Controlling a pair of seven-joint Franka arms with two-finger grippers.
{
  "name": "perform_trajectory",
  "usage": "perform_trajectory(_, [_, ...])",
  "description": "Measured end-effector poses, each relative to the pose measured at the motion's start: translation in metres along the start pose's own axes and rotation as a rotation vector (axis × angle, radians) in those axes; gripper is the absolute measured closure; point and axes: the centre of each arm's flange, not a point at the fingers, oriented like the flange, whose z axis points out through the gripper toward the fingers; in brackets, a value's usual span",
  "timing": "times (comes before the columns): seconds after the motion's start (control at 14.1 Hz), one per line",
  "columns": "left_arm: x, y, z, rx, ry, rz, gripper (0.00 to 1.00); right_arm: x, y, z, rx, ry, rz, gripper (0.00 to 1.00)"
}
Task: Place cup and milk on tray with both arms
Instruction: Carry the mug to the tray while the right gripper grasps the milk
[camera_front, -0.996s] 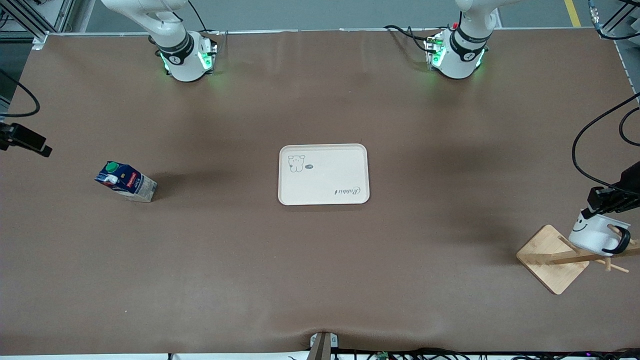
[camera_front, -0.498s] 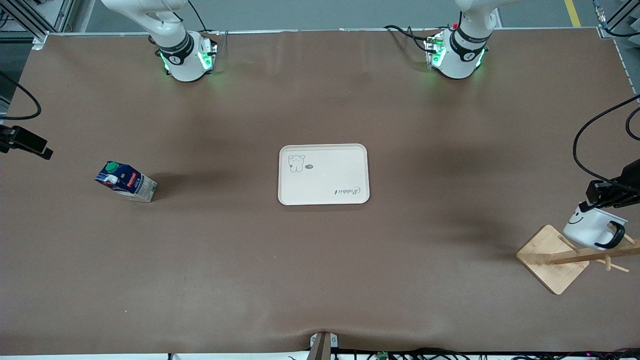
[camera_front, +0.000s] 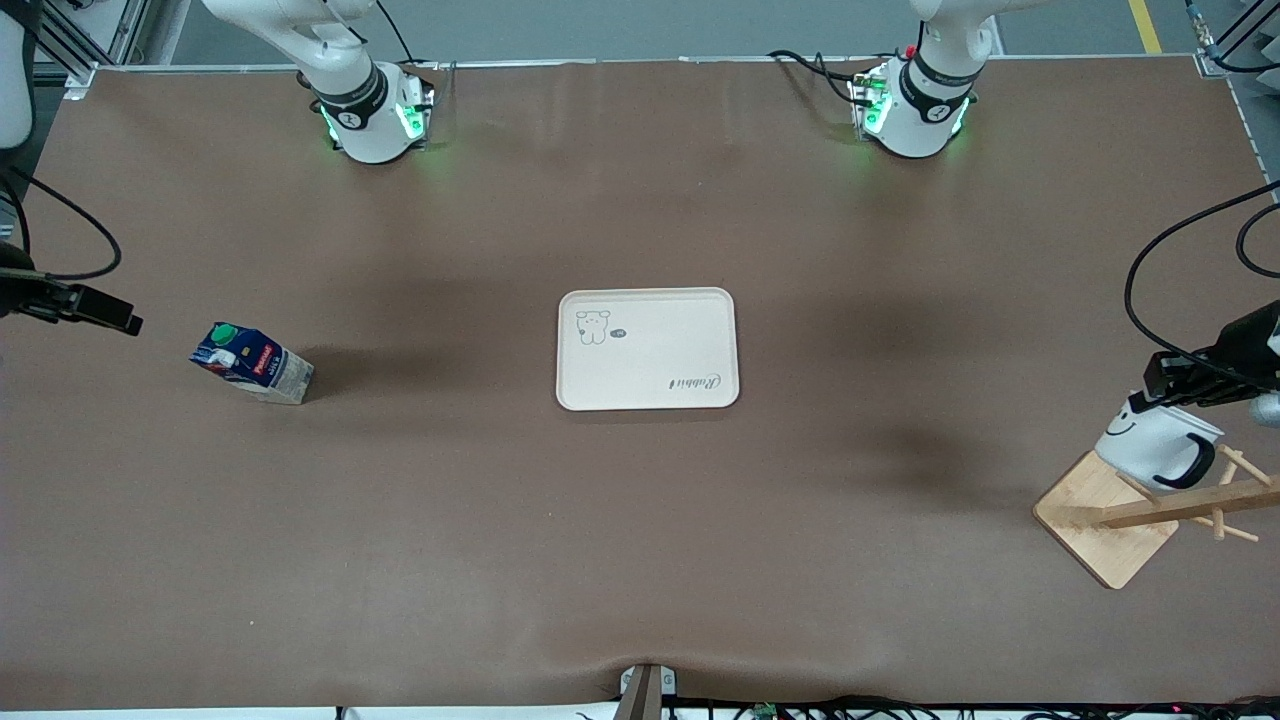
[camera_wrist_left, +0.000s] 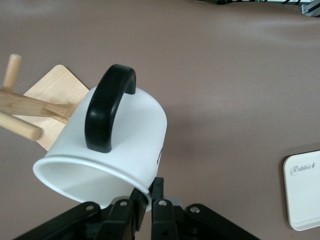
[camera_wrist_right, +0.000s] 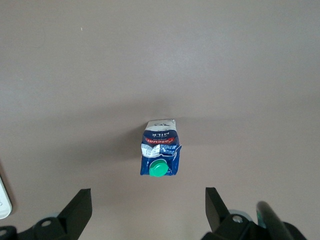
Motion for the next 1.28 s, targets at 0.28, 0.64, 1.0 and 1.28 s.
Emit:
perform_trajectory(0.28, [0.003, 0.02, 0.004, -0.011, -0.018, -0.008, 0.91, 0.012, 0.026, 0.028, 0.03, -0.048, 0.056, 0.0])
perform_trajectory(0.64, [0.009, 0.08, 0.016, -0.009, -0.058, -0.072, 0.91, 0.022, 0.035, 0.054, 0.03, -0.09, 0.08, 0.0])
perform_trajectory(1.0, [0.009, 0.168, 0.052, -0.01, -0.125, -0.193, 0.91, 0.028, 0.043, 0.086, 0.025, -0.139, 0.094, 0.0])
perform_trajectory(1.28, [-0.002, 0.256, 0.111, 0.02, -0.218, -0.359, 0.91, 0.024, 0.053, 0.158, 0.027, -0.192, 0.087, 0.0])
